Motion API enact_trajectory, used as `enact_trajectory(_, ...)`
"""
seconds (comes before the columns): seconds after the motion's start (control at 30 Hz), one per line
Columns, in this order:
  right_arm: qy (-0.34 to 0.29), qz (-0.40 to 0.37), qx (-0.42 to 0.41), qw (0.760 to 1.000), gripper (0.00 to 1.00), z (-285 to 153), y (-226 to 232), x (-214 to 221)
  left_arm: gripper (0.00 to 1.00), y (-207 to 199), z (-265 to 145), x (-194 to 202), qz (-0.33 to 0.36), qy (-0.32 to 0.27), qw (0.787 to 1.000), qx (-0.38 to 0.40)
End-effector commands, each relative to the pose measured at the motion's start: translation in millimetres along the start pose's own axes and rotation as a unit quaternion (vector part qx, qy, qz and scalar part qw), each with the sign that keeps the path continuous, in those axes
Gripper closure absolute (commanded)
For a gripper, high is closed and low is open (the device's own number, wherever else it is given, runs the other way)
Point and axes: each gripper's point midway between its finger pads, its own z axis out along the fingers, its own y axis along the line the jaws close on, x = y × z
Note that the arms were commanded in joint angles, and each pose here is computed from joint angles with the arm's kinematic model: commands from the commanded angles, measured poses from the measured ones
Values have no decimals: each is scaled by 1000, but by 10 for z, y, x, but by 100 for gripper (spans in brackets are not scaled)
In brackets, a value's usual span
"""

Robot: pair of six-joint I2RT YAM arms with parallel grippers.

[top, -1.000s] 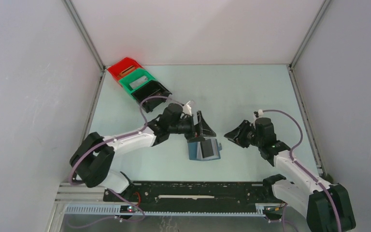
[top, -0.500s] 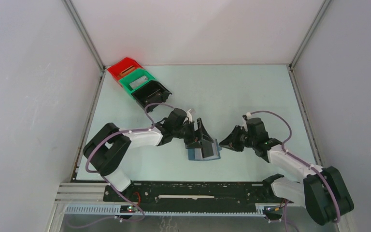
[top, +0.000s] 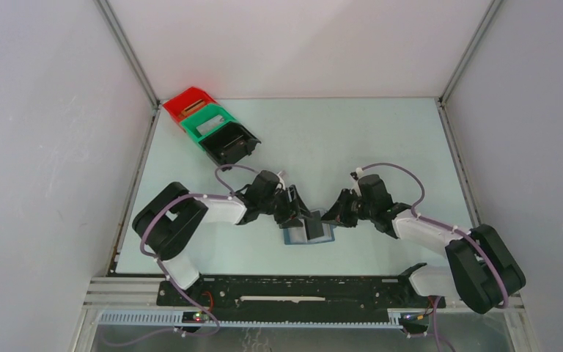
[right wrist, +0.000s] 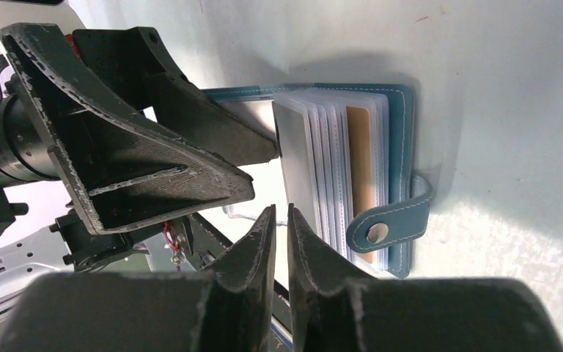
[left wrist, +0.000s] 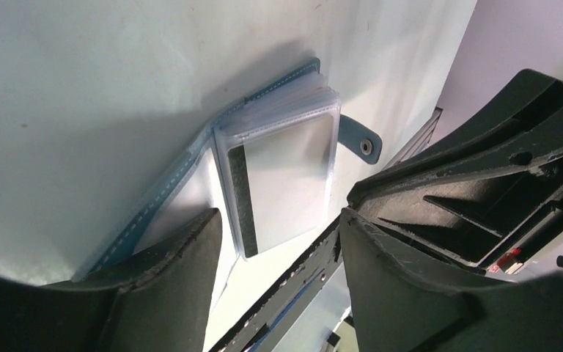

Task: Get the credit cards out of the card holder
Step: Remove the credit card from the card holder.

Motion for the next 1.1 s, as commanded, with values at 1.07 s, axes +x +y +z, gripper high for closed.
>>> enact_trajectory(1.07,1,17,51,999,85,289,-331,-18,39,372,-247,-167,114,-63,991,-30)
